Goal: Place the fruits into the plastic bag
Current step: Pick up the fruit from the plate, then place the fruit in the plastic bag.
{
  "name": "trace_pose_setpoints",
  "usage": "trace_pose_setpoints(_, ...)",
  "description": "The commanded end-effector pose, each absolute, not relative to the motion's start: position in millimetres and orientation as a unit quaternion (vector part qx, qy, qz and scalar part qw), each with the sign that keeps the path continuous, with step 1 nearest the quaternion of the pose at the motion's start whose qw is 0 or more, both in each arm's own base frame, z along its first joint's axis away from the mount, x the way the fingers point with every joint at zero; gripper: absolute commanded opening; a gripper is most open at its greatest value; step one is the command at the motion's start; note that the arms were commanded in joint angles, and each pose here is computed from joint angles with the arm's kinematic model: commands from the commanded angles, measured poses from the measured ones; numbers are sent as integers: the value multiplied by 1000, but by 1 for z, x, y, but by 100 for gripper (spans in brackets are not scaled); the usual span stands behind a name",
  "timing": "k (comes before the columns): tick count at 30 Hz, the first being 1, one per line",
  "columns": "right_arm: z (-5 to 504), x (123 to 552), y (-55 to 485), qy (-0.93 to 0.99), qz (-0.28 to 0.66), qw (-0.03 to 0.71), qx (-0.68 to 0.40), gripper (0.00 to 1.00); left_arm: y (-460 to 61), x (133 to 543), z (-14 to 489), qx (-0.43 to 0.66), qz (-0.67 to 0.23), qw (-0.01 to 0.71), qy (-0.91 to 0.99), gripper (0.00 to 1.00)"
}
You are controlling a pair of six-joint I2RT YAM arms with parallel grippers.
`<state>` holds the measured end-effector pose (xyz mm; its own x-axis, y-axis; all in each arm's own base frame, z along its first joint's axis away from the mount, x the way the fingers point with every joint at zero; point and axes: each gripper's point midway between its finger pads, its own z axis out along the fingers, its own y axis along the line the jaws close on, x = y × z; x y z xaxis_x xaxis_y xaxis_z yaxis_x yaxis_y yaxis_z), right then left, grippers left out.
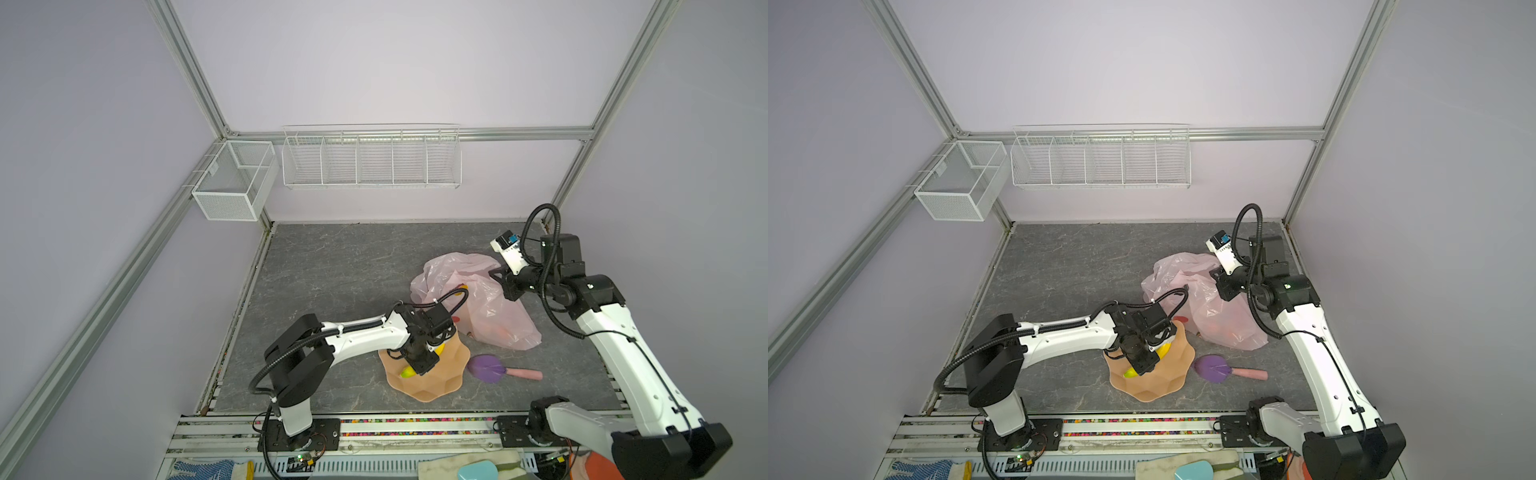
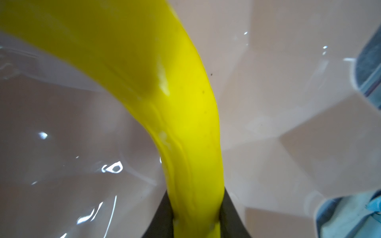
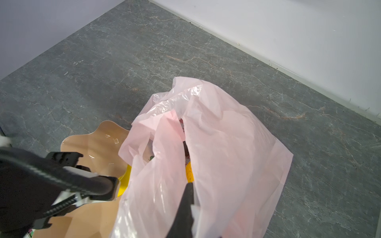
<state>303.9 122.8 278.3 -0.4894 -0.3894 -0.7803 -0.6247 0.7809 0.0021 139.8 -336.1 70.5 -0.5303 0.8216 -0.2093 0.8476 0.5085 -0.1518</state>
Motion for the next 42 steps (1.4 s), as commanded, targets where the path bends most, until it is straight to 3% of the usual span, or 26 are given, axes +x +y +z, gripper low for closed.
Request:
trace_pose_setpoints(1,290,300,119,844,137,420,-305,7,-332,151,102,492,-134,91,855,19)
trace_pose_setpoints(8,290,297,121,841,140,418,-312,7,-305,186,143,488,-140,140,850,19)
trace_pose_setpoints(15,292,292,122,839,145,419,-316,7,-305,248,178,499,-70,229,833,18)
trace_pose_setpoints(25,298,287,124,835,152,422,-319,7,-337,314,193,544,-45,237,804,18)
trace_pose_setpoints(30,298,285,123,836,151,420,-320,7,-366,307,205,580,-92,222,778,18)
trace_pose_setpoints(42,296,283,122,837,148,417,-323,7,-401,267,181,616,-135,183,754,18)
